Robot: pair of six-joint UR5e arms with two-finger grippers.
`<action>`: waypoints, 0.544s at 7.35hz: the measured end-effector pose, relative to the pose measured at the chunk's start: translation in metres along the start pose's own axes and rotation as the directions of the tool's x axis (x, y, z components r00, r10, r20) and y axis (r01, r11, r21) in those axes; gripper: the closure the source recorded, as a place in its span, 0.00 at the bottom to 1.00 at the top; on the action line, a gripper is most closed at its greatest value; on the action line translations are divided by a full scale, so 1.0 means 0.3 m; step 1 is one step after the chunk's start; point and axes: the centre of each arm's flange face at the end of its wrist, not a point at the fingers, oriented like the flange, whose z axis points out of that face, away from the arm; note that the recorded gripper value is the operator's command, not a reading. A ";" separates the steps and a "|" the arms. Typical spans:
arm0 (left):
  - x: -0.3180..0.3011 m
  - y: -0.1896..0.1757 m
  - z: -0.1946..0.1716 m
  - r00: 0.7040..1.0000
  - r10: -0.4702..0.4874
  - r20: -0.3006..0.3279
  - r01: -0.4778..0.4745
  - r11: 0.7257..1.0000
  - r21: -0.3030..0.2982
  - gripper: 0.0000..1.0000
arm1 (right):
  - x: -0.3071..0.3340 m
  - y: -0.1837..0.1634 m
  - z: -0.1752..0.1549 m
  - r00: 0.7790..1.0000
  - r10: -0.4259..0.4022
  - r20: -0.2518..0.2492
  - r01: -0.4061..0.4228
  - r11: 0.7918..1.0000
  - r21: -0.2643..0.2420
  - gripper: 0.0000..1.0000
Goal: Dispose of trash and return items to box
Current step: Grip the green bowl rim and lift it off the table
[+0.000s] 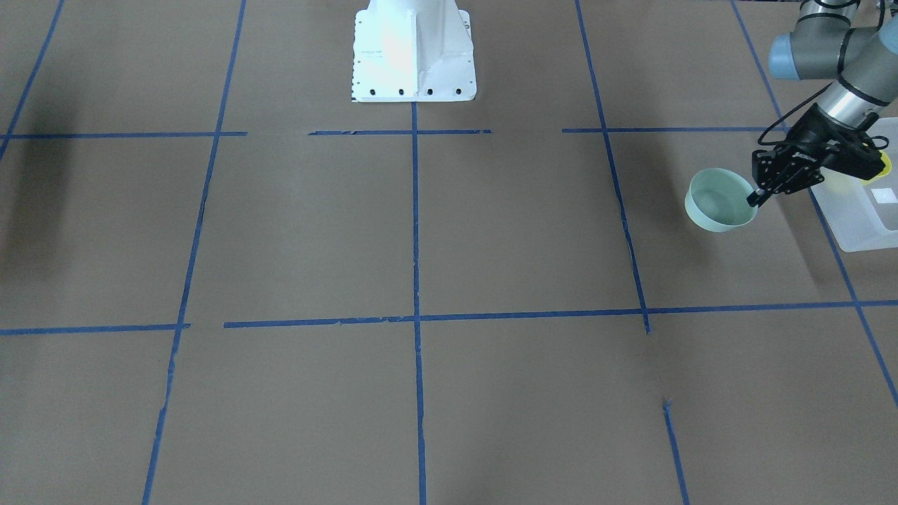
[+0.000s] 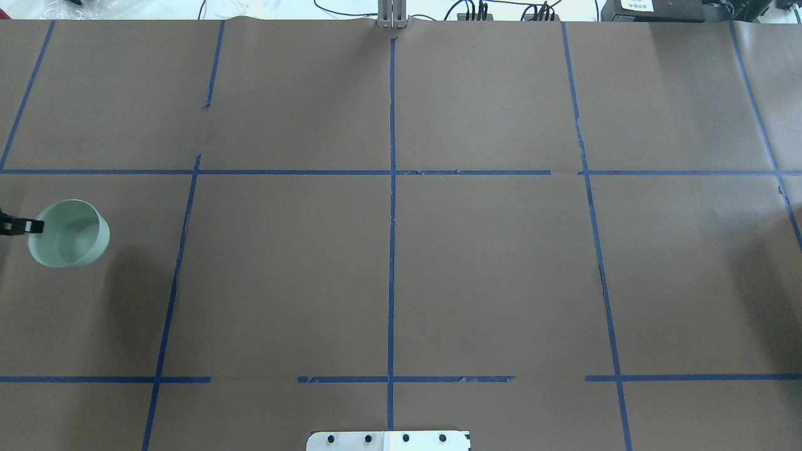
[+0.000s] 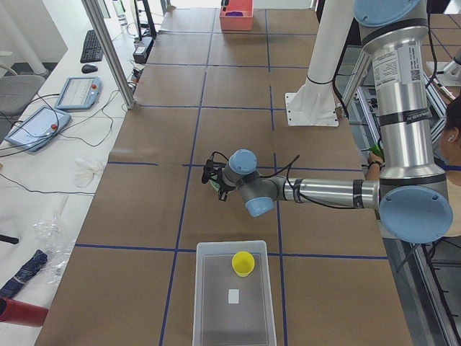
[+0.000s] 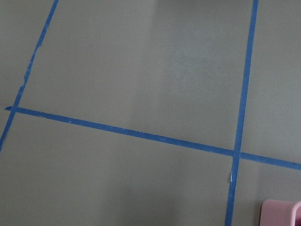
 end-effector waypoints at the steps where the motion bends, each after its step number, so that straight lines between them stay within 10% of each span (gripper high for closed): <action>1: -0.108 -0.042 -0.105 0.997 0.069 0.026 -0.069 0.998 0.000 1.00 | 0.002 0.002 0.004 1.000 0.000 -0.001 0.000 1.000 -0.003 0.00; 4: -0.486 -0.056 -0.407 0.957 0.243 0.160 -0.239 0.970 -0.044 1.00 | 0.003 0.005 0.010 1.000 -0.001 -0.001 0.001 1.000 -0.006 0.00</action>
